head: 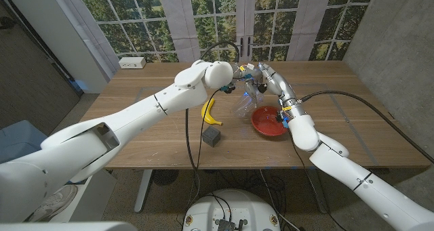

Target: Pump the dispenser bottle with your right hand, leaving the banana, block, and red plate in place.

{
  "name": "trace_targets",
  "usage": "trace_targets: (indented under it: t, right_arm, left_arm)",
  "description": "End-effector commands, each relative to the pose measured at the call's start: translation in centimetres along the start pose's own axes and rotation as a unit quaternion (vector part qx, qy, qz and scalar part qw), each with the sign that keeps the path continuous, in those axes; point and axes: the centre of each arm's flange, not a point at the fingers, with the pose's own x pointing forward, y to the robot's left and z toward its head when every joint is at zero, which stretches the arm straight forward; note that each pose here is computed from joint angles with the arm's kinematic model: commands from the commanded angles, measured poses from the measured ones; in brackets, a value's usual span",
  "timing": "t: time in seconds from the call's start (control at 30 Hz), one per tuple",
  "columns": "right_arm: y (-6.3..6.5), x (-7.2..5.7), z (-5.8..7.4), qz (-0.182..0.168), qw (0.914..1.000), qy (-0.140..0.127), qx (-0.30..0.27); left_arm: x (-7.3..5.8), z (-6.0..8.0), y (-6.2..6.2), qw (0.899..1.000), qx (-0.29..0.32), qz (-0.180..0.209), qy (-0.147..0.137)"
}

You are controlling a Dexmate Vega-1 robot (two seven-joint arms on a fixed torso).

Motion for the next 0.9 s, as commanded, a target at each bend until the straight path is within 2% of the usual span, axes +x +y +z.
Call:
trace_targets:
  t: [0.03, 0.4, 0.67, 0.9]
  right_arm:
    - [-2.2, -0.1, -0.6, -0.062, 0.998, 0.002, 0.01]
    - [-4.3, -0.3, -1.9, -0.095, 0.9946, 0.02, 0.036]
    - [-4.8, -0.3, -2.9, -0.078, 0.9928, 0.033, 0.085]
    - [-5.3, -0.4, -3.9, -0.067, 0.9878, 0.041, 0.135]
  left_arm:
    - [0.0, -0.1, -0.3, 1.0, 0.003, -0.009, 0.007]
    - [-0.3, -0.3, -0.3, 1.0, 0.0, 0.0, 0.012]
    - [-0.5, -0.4, -0.4, 1.0, -0.008, 0.015, 0.012]
    - [-0.9, -0.9, -0.7, 0.998, -0.023, 0.046, 0.022]
